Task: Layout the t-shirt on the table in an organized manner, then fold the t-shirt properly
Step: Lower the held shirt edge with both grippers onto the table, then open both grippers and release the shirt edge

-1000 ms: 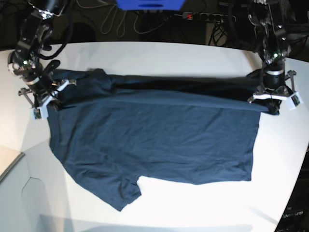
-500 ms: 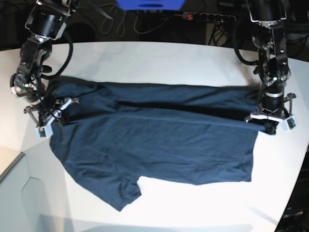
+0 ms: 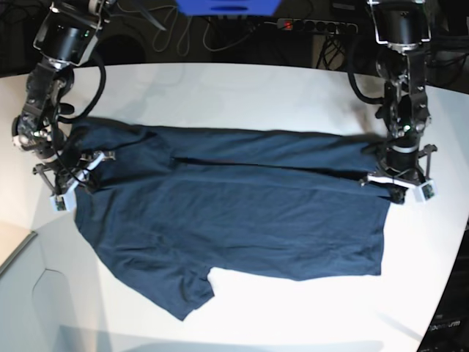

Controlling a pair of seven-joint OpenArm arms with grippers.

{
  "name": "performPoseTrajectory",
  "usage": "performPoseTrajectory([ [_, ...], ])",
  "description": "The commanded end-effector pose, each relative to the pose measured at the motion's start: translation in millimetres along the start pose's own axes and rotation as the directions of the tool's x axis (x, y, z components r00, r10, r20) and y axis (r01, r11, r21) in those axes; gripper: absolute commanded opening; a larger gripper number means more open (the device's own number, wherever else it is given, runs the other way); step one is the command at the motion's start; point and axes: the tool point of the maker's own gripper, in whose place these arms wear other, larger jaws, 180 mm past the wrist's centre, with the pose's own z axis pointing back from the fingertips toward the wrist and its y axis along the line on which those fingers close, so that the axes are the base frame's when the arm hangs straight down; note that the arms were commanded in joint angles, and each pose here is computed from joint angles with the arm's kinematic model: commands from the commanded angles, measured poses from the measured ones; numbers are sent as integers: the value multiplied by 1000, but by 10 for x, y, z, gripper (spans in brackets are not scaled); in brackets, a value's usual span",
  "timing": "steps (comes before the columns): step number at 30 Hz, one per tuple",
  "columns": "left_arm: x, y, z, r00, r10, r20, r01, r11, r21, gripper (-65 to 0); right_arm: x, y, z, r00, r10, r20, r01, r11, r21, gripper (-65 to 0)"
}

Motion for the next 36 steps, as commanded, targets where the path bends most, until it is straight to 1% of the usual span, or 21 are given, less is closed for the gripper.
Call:
performPoseTrajectory([
  [1,253,-48,-53,998,-8,70,9,1000,-11,-650,207,-80,36,998,20,59,-20,1000,-7,-650],
  [3,207,-79,-98,999,-10,50,11,1000,-15,-649,193,-97,45,998,23,55,-23,1000,-10,-639],
  [4,194,-75,-115,999,-8,44,9,1000,-13,-646,182,-96,46,998,23,52,-23,1000,-10,-615],
  [5,180,-72,-124,999,-8,38,8,1000,-11,-628,166,-95,46,999,23,46,-22,1000,-10,-586],
  [7,86,-51,-129,1000,-5,-15,5,1000,-5,-549,135,-109,66,999,24,40,-24,1000,-14,-506],
  [10,-19,-59,-129,997,-4,-80,3,1000,-7,-398,103,-180,104,999,34,34,-33,999,-27,-382],
  [11,17,-67,-126,997,-3,-71,2,1000,-9,-352,111,-191,111,999,34,37,-33,999,-30,-351],
  [13,125,-103,-88,999,-6,-40,5,1000,-20,-301,156,-290,203,998,37,55,-33,997,-64,-309],
  [16,202,-128,45,1000,-12,-9,12,999,-38,-283,209,-448,377,996,30,87,-19,992,-124,-303],
  [19,173,-102,247,1000,-17,2,17,999,-43,-279,80,-499,492,997,16,74,-4,988,-153,-303],
  [21,54,-16,314,1000,0,-20,0,1000,-20,-278,-33,-499,527,998,11,54,-2,988,-156,-303],
  [25,-320,203,342,994,48,-103,-43,998,51,-273,-281,-475,583,1000,2,7,-1,988,-152,-303],
  [28,-531,300,349,986,70,-151,-57,995,85,-273,-358,-463,602,1000,-1,-9,-1,989,-150,-303],
  [32,-626,351,328,982,72,-175,-56,994,99,-270,-435,-447,617,1000,-5,-25,1,989,-147,-303],
  [34,-624,381,327,982,72,-175,-54,993,104,-270,-449,-445,621,1000,-5,-28,1,989,-147,-303],
  [36,-585,494,325,983,78,-166,-57,990,128,-270,-449,-445,621,1000,-5,-28,1,989,-147,-303],
])
